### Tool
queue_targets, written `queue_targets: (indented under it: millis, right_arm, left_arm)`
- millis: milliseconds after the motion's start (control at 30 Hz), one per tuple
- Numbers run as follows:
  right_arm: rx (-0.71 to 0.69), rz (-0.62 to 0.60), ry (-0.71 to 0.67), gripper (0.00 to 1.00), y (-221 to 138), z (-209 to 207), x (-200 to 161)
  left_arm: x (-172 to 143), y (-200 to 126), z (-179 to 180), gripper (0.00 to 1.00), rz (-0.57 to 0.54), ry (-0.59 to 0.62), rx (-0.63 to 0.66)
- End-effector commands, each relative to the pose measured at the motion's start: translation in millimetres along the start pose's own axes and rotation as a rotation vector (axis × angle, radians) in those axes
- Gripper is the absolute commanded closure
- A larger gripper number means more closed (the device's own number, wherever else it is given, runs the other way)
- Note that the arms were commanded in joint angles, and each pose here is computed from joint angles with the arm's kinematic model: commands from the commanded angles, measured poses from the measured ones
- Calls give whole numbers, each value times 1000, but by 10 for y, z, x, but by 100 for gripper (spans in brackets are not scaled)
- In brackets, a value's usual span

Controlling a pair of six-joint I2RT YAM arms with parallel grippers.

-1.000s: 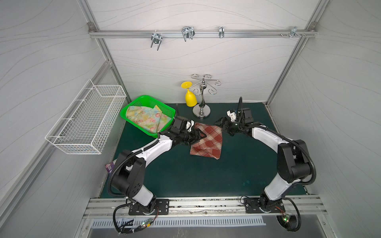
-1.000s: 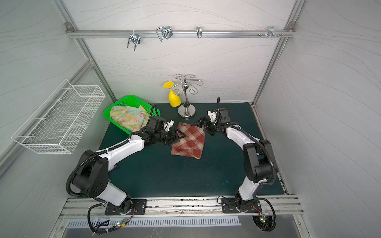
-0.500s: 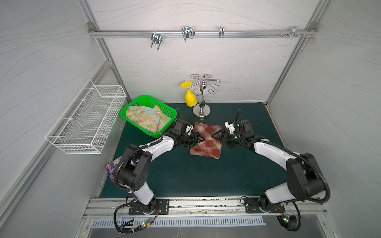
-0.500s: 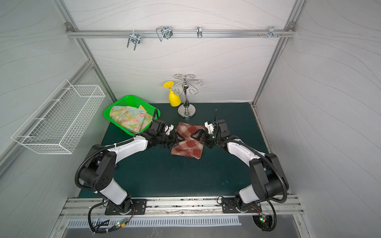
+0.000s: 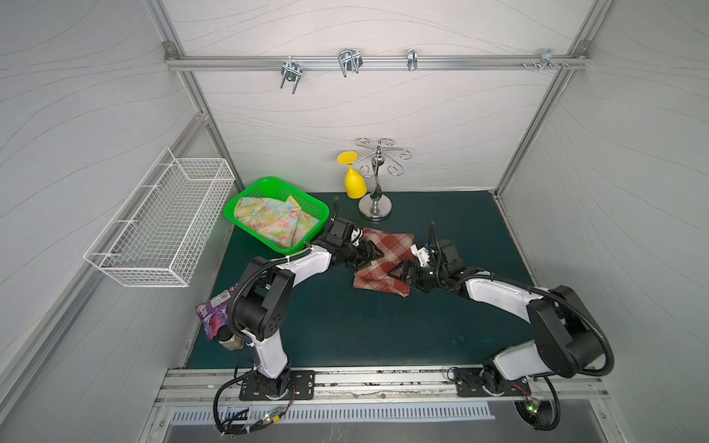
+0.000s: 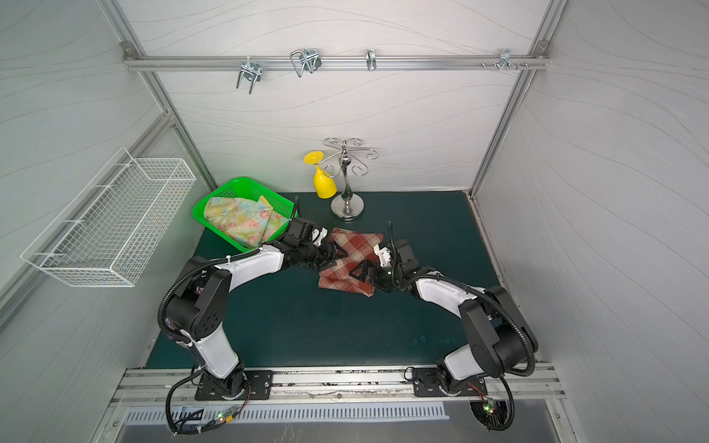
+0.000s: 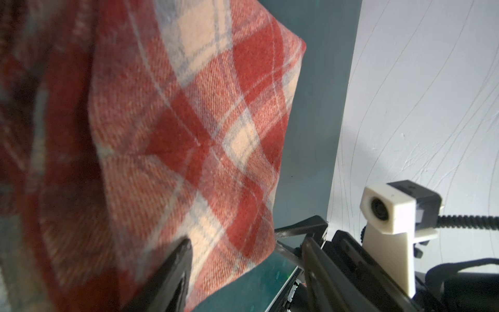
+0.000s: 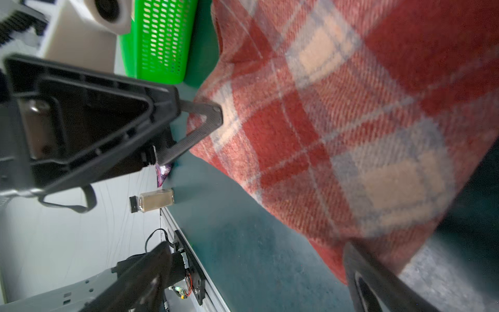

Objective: Fold and stack skirts
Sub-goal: Smooth out the skirt at the center of the table.

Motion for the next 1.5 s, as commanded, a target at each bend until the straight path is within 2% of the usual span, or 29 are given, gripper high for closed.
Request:
queue_targets:
  millis: [0,467,600,733,800,933,1033,1133,1267,1467]
  right_arm:
    - [-30,-2,-2,1,111,-97,-30]
    - [-162,85,74,1,249,-545,-345]
    - [-160,83,77,1,207,-515,-363]
    - [-163,49,31,1,8,-308,-295]
    - [-167,9,-6,1,-154,-157,-174]
    - [-143,-115,-65,1,-548,191,326]
    - [-120,-159,-63,1,-689,255,703]
    - [-76,-164,-47,1,-635,202,1012]
    - [-18,-162,12,1,-484,-1,1327]
    - [18,-120,56,1,-191,-227,1498]
  left_arm:
    - [155,43,51,35,-28,4,17]
    - [359,94,702,36,-36,-60,127]
    - [378,57,653,37,-48,-53,117]
    - [386,-208,382,36,-92,-8,93]
    - [369,-374,199,36,-112,9,63]
    - [240,-632,-215,36,-124,26,-44]
    - [42,-664,-451,35,-107,49,-112]
    - [-176,-565,-587,35,-75,81,-138]
    - [-351,-365,-581,35,-61,83,-173]
    - [-405,-127,-396,35,-30,59,-176]
Point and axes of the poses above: each gripper's point midway between its finger pads, its own y axis out along the fingers, its own z axis along the line the jaws close on, x = y × z, the point moved 1 cm from there along -y, back along the fingers, and after that the axes turned 8 degrees about -y, right-handed, at the moved point
